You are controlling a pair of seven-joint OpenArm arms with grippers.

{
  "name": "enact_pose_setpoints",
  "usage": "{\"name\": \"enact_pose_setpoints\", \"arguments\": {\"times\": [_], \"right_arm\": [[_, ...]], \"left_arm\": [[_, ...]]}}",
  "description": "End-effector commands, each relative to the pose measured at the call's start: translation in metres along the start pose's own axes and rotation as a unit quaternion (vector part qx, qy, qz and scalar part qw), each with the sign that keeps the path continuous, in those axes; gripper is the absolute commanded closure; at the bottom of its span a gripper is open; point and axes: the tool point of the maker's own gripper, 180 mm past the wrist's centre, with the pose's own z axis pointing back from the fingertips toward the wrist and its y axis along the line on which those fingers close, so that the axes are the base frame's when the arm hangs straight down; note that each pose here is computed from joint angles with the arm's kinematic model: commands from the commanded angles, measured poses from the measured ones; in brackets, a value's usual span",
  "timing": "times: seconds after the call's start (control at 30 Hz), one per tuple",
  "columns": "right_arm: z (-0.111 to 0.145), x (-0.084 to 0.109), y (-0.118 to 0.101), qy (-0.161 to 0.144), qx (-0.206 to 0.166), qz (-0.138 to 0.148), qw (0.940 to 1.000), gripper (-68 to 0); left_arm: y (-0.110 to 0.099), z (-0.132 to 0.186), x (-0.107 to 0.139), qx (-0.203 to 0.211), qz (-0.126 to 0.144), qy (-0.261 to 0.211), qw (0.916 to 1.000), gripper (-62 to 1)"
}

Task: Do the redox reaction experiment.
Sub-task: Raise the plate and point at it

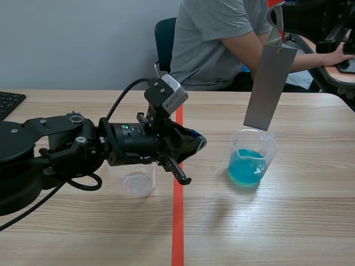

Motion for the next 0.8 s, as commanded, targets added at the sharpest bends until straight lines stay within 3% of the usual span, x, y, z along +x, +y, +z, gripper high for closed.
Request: {"name": "enact_pose_setpoints", "arguments": {"times": [0.0, 0.3, 0.77], "right_arm": [[0.004, 0.012, -0.004, -0.013, -0.003, 0.013, 0.9998, -1.5], [0.004, 0.012, -0.004, -0.013, -0.003, 0.013, 0.9998, -1.5], [0.004, 0.012, -0.004, -0.013, -0.003, 0.013, 0.9998, -1.5]], "left_arm": [[0.006, -0.007, 0.017, 0.003, -0.001, -0.025, 0.9997, -4.4], [0.020, -0.035, 0.025, 0.020, 0.015, -0.048, 0.9985, -4.4], [-0.004, -0.054, 0.050, -0.011, 0.024, -0.086, 0.9960, -4.4]]}}
